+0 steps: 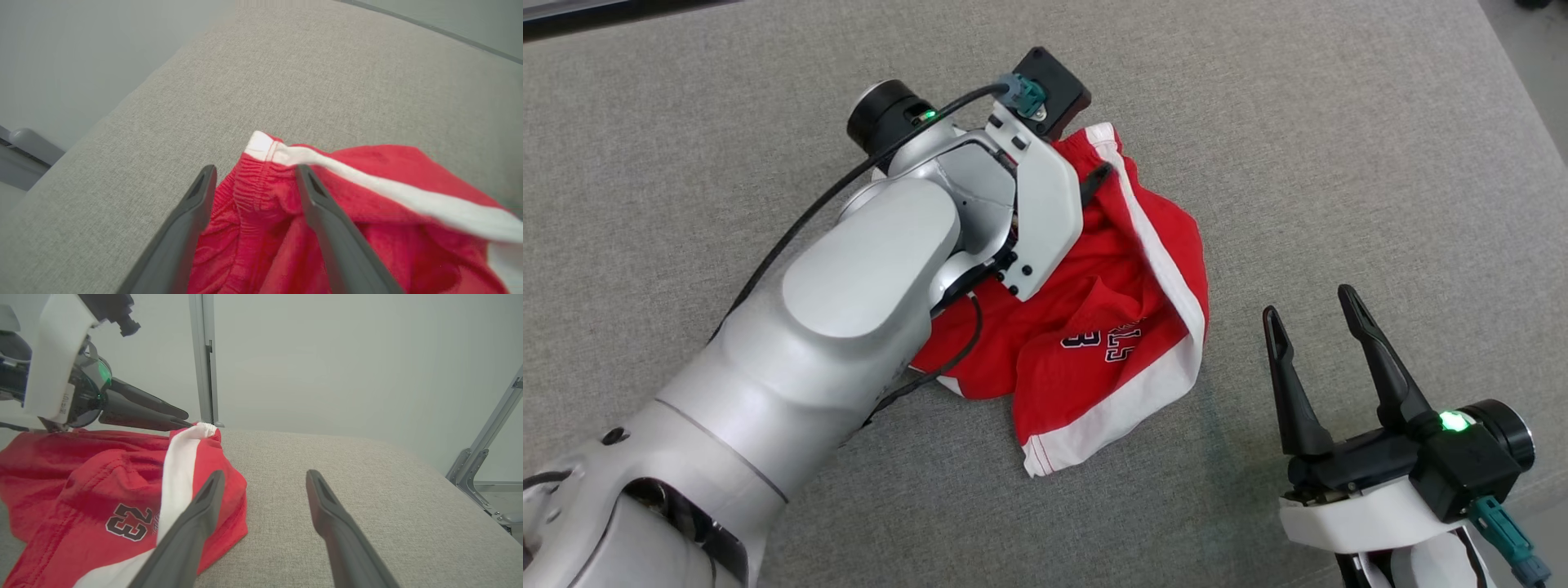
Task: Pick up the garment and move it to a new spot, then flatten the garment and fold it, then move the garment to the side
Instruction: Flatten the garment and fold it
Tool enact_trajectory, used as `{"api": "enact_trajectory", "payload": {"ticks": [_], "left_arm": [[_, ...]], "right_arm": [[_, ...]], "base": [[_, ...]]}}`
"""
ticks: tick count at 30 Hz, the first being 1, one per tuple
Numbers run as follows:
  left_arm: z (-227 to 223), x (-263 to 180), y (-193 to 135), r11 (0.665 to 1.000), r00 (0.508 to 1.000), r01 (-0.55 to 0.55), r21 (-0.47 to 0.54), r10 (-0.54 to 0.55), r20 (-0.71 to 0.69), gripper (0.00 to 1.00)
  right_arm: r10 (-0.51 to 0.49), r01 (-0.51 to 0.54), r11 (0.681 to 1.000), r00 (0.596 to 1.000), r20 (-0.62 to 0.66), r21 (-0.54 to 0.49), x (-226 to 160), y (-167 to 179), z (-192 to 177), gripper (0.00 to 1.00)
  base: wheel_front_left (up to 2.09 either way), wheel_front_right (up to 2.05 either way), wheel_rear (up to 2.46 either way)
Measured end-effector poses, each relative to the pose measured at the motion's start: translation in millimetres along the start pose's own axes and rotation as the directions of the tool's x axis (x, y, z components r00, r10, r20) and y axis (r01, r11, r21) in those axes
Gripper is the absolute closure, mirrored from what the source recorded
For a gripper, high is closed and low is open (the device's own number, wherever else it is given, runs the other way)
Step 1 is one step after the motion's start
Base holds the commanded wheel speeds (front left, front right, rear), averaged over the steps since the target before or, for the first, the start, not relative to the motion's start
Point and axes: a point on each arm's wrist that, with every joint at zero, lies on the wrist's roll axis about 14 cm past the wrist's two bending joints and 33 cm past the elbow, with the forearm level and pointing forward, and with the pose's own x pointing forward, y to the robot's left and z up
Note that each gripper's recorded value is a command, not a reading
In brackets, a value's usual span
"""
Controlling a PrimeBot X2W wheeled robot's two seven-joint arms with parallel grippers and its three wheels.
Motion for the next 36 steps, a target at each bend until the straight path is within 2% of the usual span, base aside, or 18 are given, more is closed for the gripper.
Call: {"api": "enact_trajectory", "payload": {"ticks": [10,16,20,28,36], "left_arm": [[47,-3,1,1.0,0.997,0.016,0.021,-0.018,0.08,0.0],[15,4,-16,0.997,0.996,0.062,0.043,-0.06,-0.063,0.0],[-7,9,-15,0.996,0.99,0.063,0.06,-0.055,-0.128,0.0],[-14,20,-13,0.992,0.989,0.063,0.108,-0.047,-0.141,0.0],[-25,27,-15,0.991,0.976,0.075,0.115,-0.049,-0.211,0.0]], "right_arm": [[0.013,-0.013,1.0,1.0,0.009,-0.001,0,5,3,0.0],[0.013,-0.013,1.0,1.0,0.013,-0.003,-3,5,6,0.0],[0.009,-0.008,1.0,1.0,0.009,-0.003,-4,4,4,0.0],[-0.001,0.001,1.0,1.0,-0.004,0.002,-4,1,1,0.0],[-0.025,0.025,1.0,1.0,-0.002,0.005,-8,-5,3,0.0]], "base": [[0.0,0.0,0.0],[0.0,0.0,0.0],[0.0,0.0,0.0],[0.0,0.0,0.0],[0.0,0.0,0.0]]}}
